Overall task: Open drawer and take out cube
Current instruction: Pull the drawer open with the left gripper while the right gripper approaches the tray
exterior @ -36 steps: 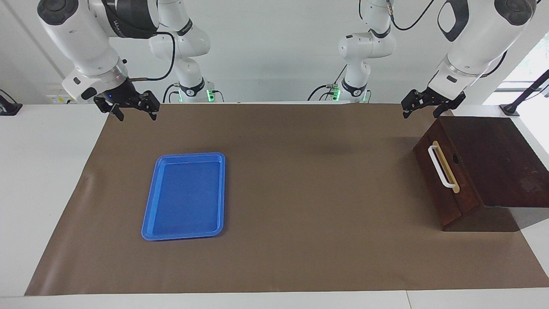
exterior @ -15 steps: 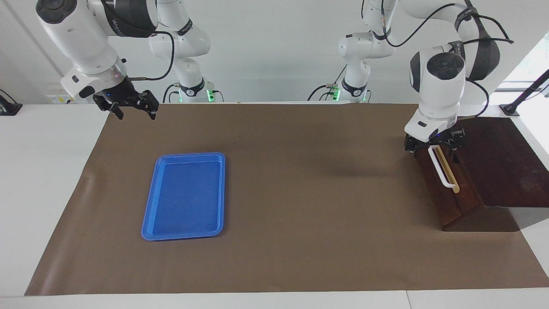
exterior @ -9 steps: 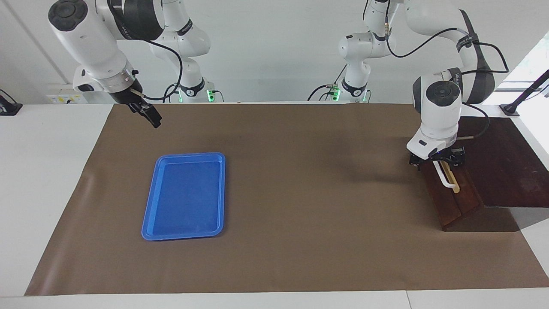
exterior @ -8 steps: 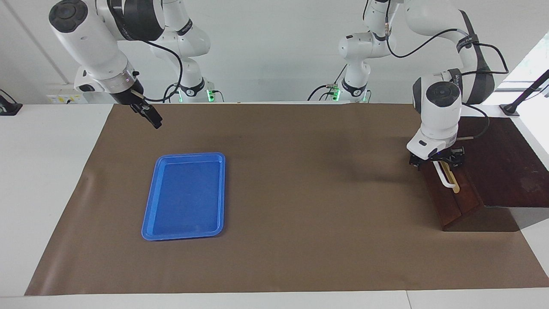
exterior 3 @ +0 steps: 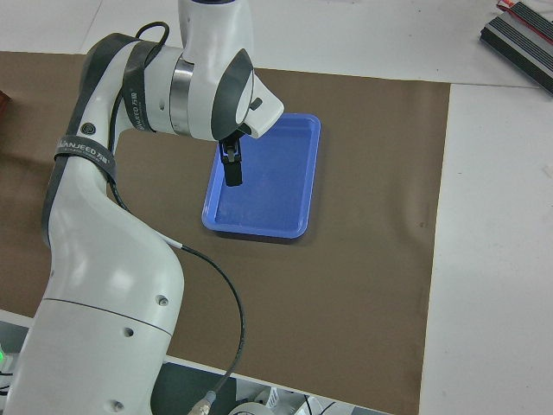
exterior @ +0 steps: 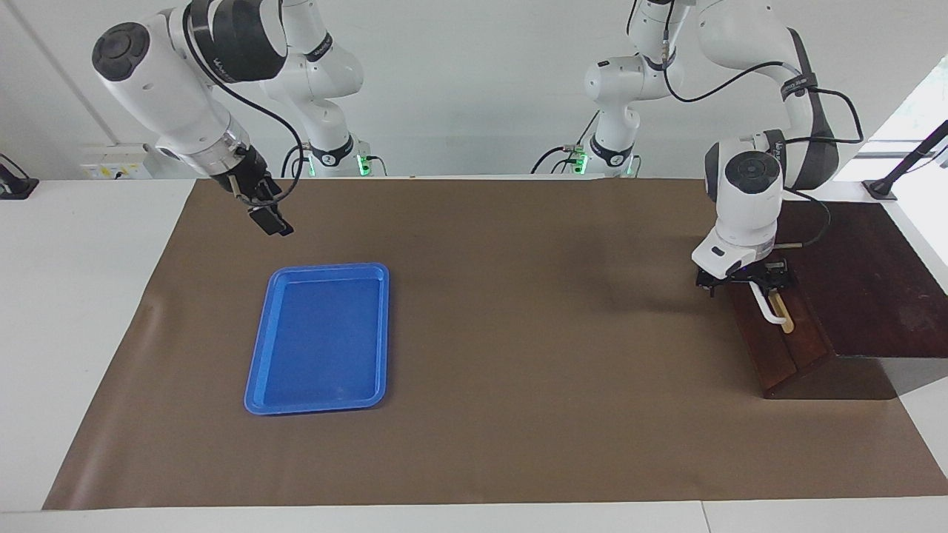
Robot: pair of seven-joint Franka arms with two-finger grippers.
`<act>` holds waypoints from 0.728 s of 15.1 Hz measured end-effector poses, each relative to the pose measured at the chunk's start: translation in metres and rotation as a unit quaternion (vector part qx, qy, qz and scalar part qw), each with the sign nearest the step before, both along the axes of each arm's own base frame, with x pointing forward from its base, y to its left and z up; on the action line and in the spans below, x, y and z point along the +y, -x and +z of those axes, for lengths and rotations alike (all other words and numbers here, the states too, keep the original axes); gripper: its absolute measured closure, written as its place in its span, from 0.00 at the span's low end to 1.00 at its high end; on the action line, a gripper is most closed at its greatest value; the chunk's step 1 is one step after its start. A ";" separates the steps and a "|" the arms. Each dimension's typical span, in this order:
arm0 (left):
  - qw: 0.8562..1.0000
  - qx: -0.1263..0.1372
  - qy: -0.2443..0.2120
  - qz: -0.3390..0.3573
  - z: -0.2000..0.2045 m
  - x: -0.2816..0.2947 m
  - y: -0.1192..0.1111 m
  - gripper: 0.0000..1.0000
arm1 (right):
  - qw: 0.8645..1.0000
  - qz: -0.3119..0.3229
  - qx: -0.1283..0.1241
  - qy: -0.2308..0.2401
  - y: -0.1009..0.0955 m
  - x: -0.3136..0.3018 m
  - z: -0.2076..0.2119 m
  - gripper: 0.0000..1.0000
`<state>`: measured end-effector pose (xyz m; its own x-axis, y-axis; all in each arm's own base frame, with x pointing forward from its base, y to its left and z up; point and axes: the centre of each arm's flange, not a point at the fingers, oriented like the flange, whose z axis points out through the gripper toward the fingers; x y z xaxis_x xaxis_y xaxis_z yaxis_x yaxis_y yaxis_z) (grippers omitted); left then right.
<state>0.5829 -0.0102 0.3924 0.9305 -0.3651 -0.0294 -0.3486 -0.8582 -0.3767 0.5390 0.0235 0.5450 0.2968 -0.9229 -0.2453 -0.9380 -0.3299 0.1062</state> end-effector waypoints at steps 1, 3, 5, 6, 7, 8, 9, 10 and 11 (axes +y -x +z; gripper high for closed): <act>1.000 -0.003 0.001 0.003 0.000 -0.002 0.000 0.00 | 1.000 -0.014 0.006 -0.006 -0.002 0.000 -0.004 0.00; 1.000 -0.012 0.005 0.017 0.000 -0.012 0.000 0.00 | 0.998 -0.048 0.015 -0.023 -0.005 -0.001 -0.009 0.00; 0.999 -0.025 0.012 0.036 0.000 -0.033 0.001 0.00 | 0.996 -0.073 0.020 -0.036 -0.007 -0.004 -0.010 0.00; 0.998 -0.031 0.018 0.044 0.000 -0.047 0.003 0.00 | 0.996 -0.081 0.022 -0.038 -0.007 -0.004 -0.010 0.00; 0.998 -0.036 0.025 0.050 0.001 -0.060 0.004 0.00 | 0.995 -0.085 0.022 -0.037 -0.007 -0.002 -0.010 0.00; 0.997 -0.039 0.035 0.058 0.002 -0.072 0.005 0.00 | 0.995 -0.088 0.020 -0.037 -0.008 -0.001 -0.010 0.00; 0.996 -0.041 0.046 0.066 0.003 -0.083 0.006 0.00 | 0.995 -0.089 0.015 -0.037 -0.009 0.000 -0.010 0.00; 0.995 -0.042 0.054 0.073 0.004 -0.093 0.008 0.00 | 0.995 -0.091 0.010 -0.037 -0.011 0.000 -0.010 0.00; 0.994 -0.043 0.059 0.080 0.004 -0.103 0.010 0.00 | 0.995 -0.092 0.007 -0.037 -0.012 0.000 -0.010 0.00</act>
